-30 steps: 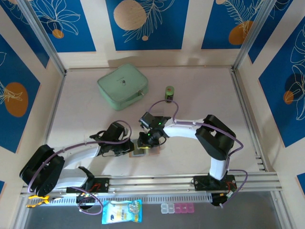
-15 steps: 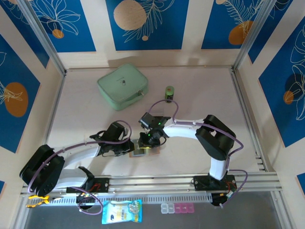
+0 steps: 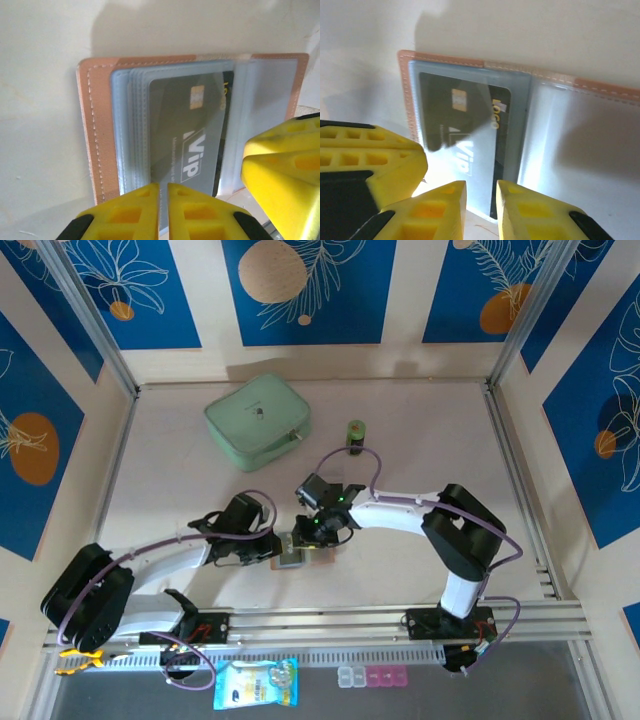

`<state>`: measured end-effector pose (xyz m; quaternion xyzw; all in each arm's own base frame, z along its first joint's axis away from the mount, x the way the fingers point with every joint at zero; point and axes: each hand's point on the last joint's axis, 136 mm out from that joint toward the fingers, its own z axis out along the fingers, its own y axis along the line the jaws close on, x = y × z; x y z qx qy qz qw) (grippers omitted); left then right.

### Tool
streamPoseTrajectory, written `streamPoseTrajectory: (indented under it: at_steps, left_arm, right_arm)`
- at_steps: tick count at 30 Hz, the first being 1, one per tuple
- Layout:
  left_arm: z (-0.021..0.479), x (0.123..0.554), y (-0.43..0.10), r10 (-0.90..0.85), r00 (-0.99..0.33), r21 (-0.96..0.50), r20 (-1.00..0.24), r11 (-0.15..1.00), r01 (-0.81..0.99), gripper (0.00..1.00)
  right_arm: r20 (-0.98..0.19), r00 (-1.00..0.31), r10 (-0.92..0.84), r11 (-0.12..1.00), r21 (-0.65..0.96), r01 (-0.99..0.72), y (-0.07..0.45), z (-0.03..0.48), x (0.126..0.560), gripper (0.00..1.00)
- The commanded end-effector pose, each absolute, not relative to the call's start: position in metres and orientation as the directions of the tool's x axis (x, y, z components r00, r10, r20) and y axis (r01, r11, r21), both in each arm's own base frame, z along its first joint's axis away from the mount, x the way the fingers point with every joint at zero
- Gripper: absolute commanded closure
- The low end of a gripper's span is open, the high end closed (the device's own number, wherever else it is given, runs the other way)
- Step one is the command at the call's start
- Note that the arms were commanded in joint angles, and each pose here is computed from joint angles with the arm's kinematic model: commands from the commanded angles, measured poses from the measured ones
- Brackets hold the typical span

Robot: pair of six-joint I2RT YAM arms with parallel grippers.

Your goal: Take the credit cards out of the card holder

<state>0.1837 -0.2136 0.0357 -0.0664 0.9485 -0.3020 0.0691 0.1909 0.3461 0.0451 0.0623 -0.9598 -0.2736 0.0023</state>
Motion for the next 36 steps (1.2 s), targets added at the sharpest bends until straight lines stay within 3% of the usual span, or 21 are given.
streamPoseTrajectory:
  at_steps: [1, 16, 36]
  left_arm:
    - [0.036, 0.189, -0.209, -0.154, -0.982, -0.548, -0.111, 0.833, -0.068, 0.89]
    - [0.019, 0.185, -0.197, -0.133, -0.986, -0.473, -0.100, 0.878, -0.071, 0.96]
    - [0.025, 0.186, -0.192, -0.161, -0.977, -0.482, -0.138, 0.873, -0.075, 0.95]
  right_arm:
    - [-0.011, -0.994, -0.110, 0.793, 0.602, -0.094, 0.352, 0.051, 0.190, 0.76]
    - [0.053, -0.994, -0.101, 0.760, 0.649, -0.042, 0.354, 0.033, 0.187, 0.77]
    - [0.073, -0.993, -0.088, 0.788, 0.615, -0.025, 0.348, 0.023, 0.185, 0.77]
